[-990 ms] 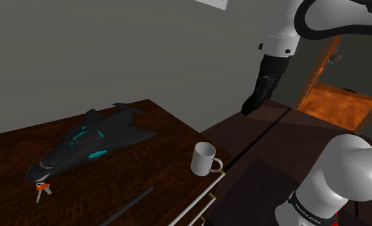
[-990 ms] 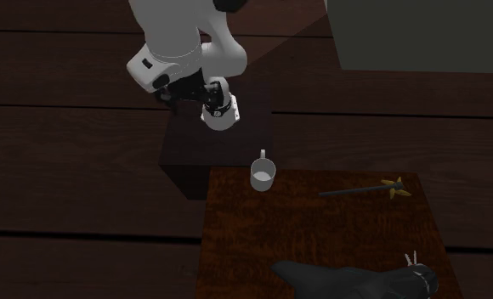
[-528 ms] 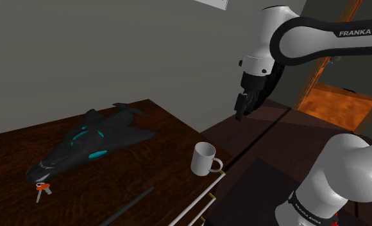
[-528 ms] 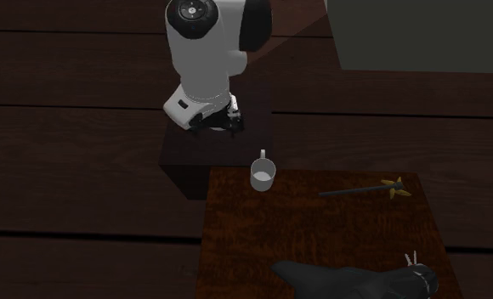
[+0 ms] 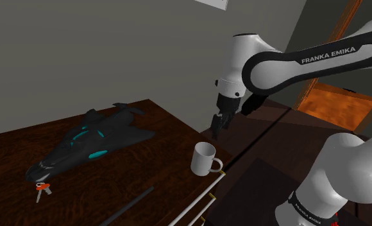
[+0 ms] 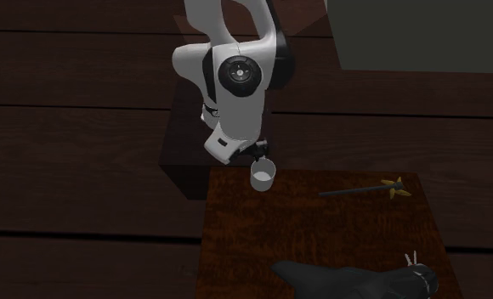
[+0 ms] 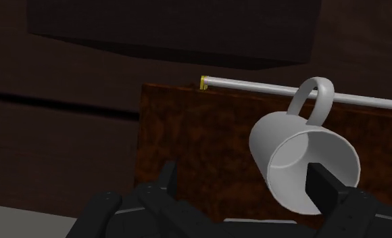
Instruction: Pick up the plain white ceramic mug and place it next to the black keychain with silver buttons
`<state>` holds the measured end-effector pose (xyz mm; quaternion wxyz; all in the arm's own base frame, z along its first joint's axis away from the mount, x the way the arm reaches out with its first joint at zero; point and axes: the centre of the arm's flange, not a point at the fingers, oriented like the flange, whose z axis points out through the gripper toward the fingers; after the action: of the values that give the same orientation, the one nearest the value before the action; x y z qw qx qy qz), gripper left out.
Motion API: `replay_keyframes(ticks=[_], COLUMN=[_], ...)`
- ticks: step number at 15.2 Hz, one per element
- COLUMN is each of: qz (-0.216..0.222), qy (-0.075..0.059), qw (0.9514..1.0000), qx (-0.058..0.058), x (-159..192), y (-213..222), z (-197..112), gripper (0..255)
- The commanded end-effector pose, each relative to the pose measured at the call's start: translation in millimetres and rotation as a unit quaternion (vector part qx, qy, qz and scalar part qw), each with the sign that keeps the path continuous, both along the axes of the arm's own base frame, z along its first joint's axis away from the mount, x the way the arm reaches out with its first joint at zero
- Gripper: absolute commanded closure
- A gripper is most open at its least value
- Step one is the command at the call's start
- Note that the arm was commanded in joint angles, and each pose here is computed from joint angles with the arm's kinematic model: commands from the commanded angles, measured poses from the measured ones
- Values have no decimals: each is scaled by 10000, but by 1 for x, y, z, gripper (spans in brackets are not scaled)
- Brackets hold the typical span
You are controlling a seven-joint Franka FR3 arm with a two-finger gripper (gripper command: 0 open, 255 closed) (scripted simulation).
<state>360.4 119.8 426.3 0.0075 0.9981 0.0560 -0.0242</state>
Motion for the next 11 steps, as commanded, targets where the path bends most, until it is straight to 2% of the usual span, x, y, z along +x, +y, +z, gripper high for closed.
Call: replay_keyframes(ticks=[1,3,11], qz=[75,143,143], qy=[-26,-41,-41], qw=[10000,9999,9999], qx=[38,67,67], x=[6,13,12], y=[16,30,30], z=[-20,-36,-76], gripper=[0,0,0])
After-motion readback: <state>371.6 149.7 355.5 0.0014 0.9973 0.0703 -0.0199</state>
